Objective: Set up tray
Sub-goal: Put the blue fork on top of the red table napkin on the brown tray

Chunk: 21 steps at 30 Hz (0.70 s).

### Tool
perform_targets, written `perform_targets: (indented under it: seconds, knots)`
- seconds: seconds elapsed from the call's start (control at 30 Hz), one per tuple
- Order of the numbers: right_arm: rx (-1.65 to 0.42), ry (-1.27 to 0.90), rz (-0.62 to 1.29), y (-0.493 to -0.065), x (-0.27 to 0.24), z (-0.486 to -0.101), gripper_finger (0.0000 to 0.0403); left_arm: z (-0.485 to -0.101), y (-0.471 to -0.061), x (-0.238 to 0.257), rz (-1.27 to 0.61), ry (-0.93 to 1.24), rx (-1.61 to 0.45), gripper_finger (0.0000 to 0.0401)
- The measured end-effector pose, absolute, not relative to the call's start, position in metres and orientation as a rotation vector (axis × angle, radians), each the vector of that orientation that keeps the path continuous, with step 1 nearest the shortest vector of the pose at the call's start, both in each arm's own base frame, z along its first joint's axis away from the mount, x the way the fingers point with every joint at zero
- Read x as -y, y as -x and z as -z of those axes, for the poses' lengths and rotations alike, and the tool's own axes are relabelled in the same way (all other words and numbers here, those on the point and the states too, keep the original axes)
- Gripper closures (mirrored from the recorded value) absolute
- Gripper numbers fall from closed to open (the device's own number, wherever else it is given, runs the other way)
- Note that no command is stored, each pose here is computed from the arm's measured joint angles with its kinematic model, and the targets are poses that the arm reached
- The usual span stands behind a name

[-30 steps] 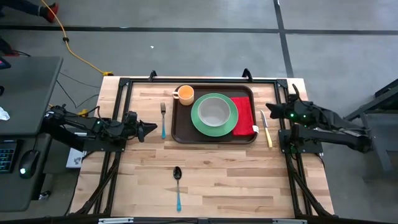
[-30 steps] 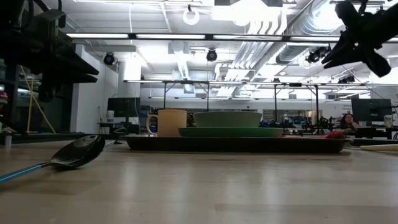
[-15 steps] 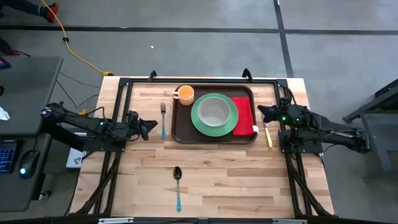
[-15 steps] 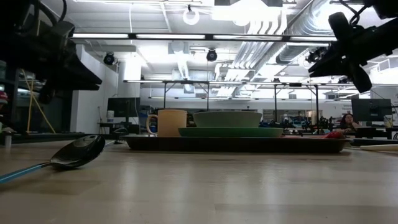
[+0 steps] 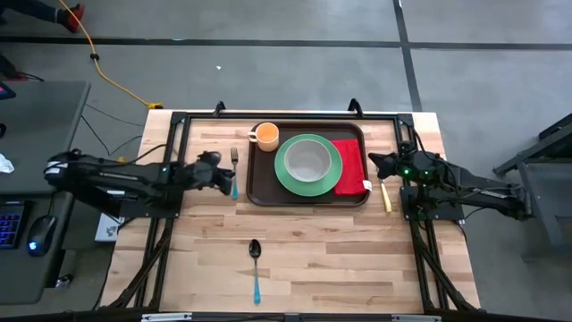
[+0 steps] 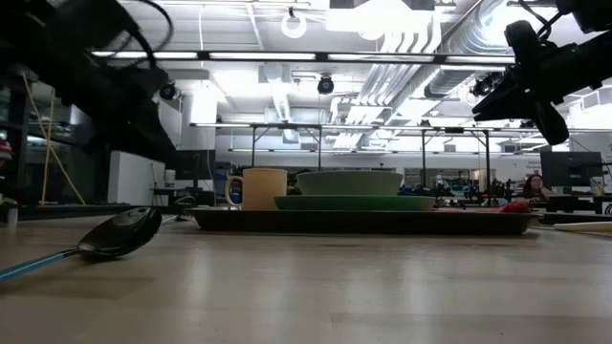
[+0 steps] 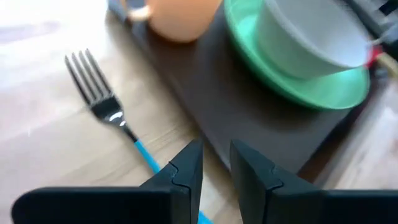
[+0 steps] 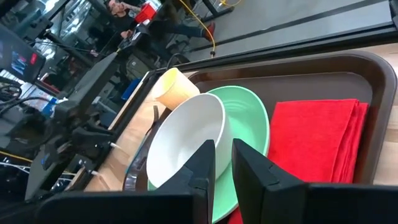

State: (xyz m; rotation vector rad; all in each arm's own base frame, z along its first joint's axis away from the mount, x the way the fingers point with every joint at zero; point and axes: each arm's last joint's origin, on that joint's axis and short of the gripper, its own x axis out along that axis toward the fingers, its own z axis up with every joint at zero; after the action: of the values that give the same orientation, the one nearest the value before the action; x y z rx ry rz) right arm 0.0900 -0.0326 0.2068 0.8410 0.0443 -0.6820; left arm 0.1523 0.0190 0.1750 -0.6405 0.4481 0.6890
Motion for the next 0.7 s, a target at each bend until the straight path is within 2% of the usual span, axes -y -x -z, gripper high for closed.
perform_targets:
  seconds: [0.37, 0.57, 0.7]
  knots:
    - [-0.06, -0.827, 0.666, -0.09, 0.032, -0.207, 0.0371, -0.183, -0.185, -0.059, -0.726, 0.726, -0.635, 0.029]
    - [-0.086, -0.825, 0.676, -0.089, 0.032, -0.204, 0.0371, -0.182, -0.19, -0.073, -0.787, 0.842, -0.802, 0.029]
    - [-0.099, -0.825, 0.678, -0.089, 0.032, -0.203, 0.037, -0.185, -0.194, -0.079, -0.822, 0.855, -0.828, 0.029]
